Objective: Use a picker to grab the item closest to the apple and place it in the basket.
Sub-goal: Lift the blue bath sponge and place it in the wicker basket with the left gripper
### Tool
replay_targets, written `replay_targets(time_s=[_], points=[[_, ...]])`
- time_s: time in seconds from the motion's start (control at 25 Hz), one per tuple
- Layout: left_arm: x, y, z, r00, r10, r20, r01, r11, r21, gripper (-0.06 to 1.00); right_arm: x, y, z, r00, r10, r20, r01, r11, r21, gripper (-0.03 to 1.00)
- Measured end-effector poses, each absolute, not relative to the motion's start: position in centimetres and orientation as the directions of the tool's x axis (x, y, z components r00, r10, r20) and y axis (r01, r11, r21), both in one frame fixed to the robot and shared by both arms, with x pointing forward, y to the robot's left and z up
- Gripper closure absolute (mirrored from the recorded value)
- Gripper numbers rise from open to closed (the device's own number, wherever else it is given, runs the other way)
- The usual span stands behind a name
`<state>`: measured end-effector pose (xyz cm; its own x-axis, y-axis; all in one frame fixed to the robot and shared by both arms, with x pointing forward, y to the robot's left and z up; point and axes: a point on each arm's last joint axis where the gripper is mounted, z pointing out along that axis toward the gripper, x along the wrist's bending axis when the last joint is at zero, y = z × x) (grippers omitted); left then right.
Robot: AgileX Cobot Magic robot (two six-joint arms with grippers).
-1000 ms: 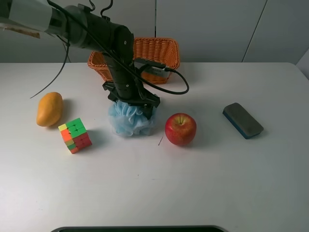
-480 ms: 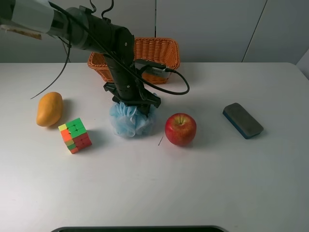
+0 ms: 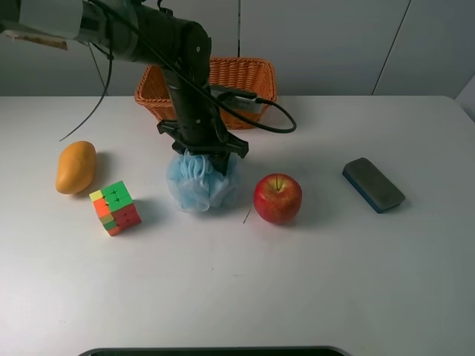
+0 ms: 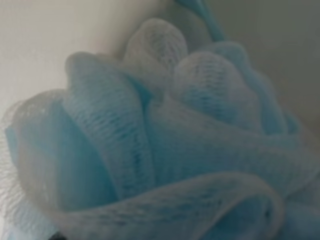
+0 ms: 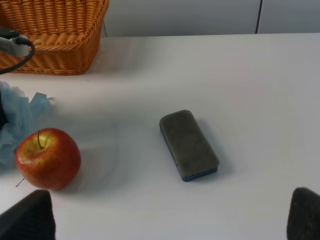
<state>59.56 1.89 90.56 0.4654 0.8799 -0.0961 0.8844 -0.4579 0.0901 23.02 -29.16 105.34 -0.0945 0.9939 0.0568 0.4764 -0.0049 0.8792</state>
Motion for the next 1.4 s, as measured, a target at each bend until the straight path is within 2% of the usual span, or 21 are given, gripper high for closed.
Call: replay_targets(time_s=[0.2, 0.32, 0.36, 0.56, 0.88, 1.08, 1.24, 1.4], points=[[59.4, 2.0, 93.8, 0.474, 0.875, -0.095, 0.88, -0.467, 0.091, 0.58, 23.0, -29.2, 105.3, -0.095, 0.994, 0.057, 0.476, -0.005, 0.879, 0.27], [59.1, 2.2, 96.3, 0.478, 0.873, -0.098, 0.877, -0.467, 0.113, 0.76, 23.0, -29.2, 105.3, -0.095, 0.994, 0.057, 0.476, -0.005, 0.879, 0.27], [59.1, 2.3, 97.2, 0.48, 0.872, -0.099, 0.875, -0.467, 0.127, 0.78, 23.0, -29.2, 105.3, -0.095, 0.994, 0.057, 0.476, -0.005, 0.879, 0.27], [58.9, 2.5, 100.8, 0.489, 0.866, -0.1, 0.866, -0.47, 0.17, 0.81, 23.0, -29.2, 105.3, -0.095, 0.994, 0.057, 0.476, -0.005, 0.879, 0.27], [60.2, 2.0, 106.2, 0.508, 0.859, -0.071, 0.819, -0.455, 0.35, 0.81, 23.0, -29.2, 105.3, -0.095, 0.994, 0.057, 0.476, -0.005, 0.879, 0.27], [61.6, 3.1, 109.2, 0.472, 0.88, -0.06, 0.801, -0.399, 0.445, 0.83, 23.0, -29.2, 105.3, -0.095, 0.994, 0.057, 0.476, -0.005, 0.879, 0.27], [64.1, 4.5, 110.2, 0.425, 0.903, -0.067, 0.793, -0.335, 0.51, 0.83, 23.0, -29.2, 105.3, -0.095, 0.994, 0.057, 0.476, -0.005, 0.879, 0.27], [67.5, 5.2, 108.5, 0.386, 0.92, -0.073, 0.771, -0.278, 0.572, 0.83, 23.0, -29.2, 105.3, -0.095, 0.994, 0.057, 0.476, -0.005, 0.879, 0.27]])
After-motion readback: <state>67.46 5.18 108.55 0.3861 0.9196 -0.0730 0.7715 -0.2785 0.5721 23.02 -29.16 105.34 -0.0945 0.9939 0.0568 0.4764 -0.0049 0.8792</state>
